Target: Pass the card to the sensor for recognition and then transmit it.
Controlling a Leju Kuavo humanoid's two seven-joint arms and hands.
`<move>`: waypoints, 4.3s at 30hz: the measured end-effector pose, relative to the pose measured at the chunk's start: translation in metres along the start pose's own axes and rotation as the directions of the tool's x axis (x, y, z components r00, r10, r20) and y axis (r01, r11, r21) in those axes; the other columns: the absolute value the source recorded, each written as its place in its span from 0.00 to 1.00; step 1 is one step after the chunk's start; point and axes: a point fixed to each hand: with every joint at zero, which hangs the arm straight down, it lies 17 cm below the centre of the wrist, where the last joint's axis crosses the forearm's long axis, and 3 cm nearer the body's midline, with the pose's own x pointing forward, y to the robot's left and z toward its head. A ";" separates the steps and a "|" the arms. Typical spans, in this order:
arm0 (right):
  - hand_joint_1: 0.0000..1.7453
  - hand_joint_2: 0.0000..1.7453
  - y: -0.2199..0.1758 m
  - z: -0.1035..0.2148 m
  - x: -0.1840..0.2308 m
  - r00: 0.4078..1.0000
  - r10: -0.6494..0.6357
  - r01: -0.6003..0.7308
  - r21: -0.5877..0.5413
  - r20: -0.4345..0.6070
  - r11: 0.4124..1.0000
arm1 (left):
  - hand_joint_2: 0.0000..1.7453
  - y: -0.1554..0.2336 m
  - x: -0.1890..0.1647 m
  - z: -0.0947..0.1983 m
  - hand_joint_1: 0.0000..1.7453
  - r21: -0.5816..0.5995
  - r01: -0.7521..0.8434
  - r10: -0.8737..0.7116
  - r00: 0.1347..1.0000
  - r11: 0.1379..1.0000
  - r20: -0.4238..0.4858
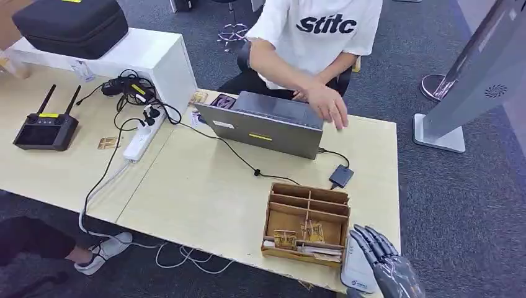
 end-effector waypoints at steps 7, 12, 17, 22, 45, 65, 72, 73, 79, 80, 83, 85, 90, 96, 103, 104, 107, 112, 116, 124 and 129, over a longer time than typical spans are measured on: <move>0.00 1.00 0.016 -0.008 0.003 1.000 -0.011 0.011 0.034 0.006 0.999 | 1.00 0.003 0.000 -0.001 0.00 0.004 0.003 -0.003 1.000 1.000 0.001; 0.00 1.00 0.022 -0.010 0.003 1.000 -0.018 0.017 0.044 0.004 0.999 | 1.00 0.004 0.001 -0.001 0.00 0.005 0.004 -0.004 1.000 1.000 0.001; 0.00 1.00 0.025 -0.011 0.003 1.000 -0.021 0.021 0.049 0.006 0.999 | 1.00 0.005 0.001 -0.001 0.00 0.006 0.004 -0.004 1.000 1.000 0.001; 0.00 1.00 0.024 -0.014 0.004 1.000 -0.013 0.012 0.043 0.003 0.999 | 1.00 0.006 0.001 -0.001 0.00 0.007 0.004 -0.004 1.000 1.000 0.002; 0.00 1.00 -0.003 -0.070 0.019 0.996 0.072 -0.077 -0.106 -0.046 0.991 | 1.00 0.005 0.003 -0.001 0.00 0.004 0.006 -0.006 1.000 1.000 0.005; 0.00 1.00 0.021 -0.075 0.010 0.995 0.056 -0.059 -0.046 -0.078 0.997 | 1.00 0.005 0.003 -0.001 0.00 0.002 0.012 -0.012 1.000 1.000 0.007; 0.00 1.00 0.022 -0.072 0.002 0.992 0.064 -0.069 -0.043 -0.111 0.997 | 1.00 0.005 0.003 -0.001 0.00 0.003 0.012 -0.012 1.000 1.000 0.007; 0.00 1.00 0.022 -0.071 0.000 0.991 0.064 -0.070 -0.044 -0.117 0.997 | 1.00 0.005 0.003 -0.001 0.00 0.003 0.012 -0.012 1.000 1.000 0.007; 0.00 1.00 0.024 -0.065 -0.008 0.988 0.064 -0.070 -0.039 -0.141 0.997 | 1.00 0.005 0.003 -0.001 0.00 0.003 0.012 -0.012 1.000 1.000 0.007; 0.00 1.00 0.024 -0.065 -0.008 0.988 0.066 -0.072 -0.038 -0.143 0.997 | 1.00 0.005 0.003 -0.001 0.00 0.003 0.012 -0.012 1.000 1.000 0.007; 0.00 1.00 0.026 -0.064 -0.011 0.985 0.081 -0.087 -0.032 -0.153 0.996 | 1.00 0.005 0.003 -0.001 0.00 0.004 0.013 -0.013 1.000 1.000 0.007; 0.00 1.00 0.026 -0.063 -0.014 0.983 0.085 -0.091 -0.030 -0.161 0.995 | 1.00 0.005 0.003 -0.001 0.00 0.006 0.013 -0.013 1.000 1.000 0.007; 0.00 1.00 0.027 -0.060 -0.018 0.981 0.087 -0.093 -0.027 -0.173 0.995 | 1.00 0.005 0.003 -0.001 0.00 0.006 0.013 -0.013 1.000 1.000 0.007; 0.83 1.00 0.028 -0.058 -0.021 0.979 0.089 -0.095 -0.023 -0.181 0.995 | 1.00 0.005 0.003 -0.001 0.00 0.006 0.013 -0.013 1.000 1.000 0.007; 0.98 1.00 0.030 -0.057 -0.021 0.980 0.092 -0.097 -0.017 -0.177 0.995 | 1.00 0.006 0.003 -0.001 0.00 0.008 0.013 -0.013 1.000 1.000 0.007; 0.99 1.00 0.030 -0.057 -0.021 0.980 0.092 -0.097 -0.017 -0.177 0.995 | 1.00 0.006 0.003 -0.001 0.00 0.008 0.013 -0.013 1.000 1.000 0.007; 1.00 1.00 0.030 -0.057 -0.021 0.980 0.092 -0.097 -0.017 -0.177 0.995 | 1.00 0.006 0.003 -0.001 0.00 0.008 0.013 -0.013 1.000 1.000 0.007; 1.00 1.00 0.026 -0.060 -0.021 0.979 0.102 -0.109 -0.029 -0.174 0.994 | 1.00 0.006 0.003 -0.001 0.00 0.008 0.013 -0.013 1.000 1.000 0.007; 1.00 1.00 0.013 -0.067 -0.017 0.980 0.107 -0.119 -0.066 -0.165 0.991 | 1.00 0.006 0.003 -0.001 0.00 0.008 0.013 -0.013 1.000 1.000 0.007; 1.00 1.00 -0.030 -0.083 -0.005 0.983 0.117 -0.144 -0.191 -0.144 0.971 | 1.00 0.005 0.003 -0.001 0.00 0.007 0.013 -0.013 1.000 1.000 0.007; 1.00 1.00 -0.060 -0.091 0.002 0.985 0.117 -0.148 -0.264 -0.130 0.953 | 1.00 0.005 0.003 -0.001 0.00 0.006 0.013 -0.013 1.000 1.000 0.006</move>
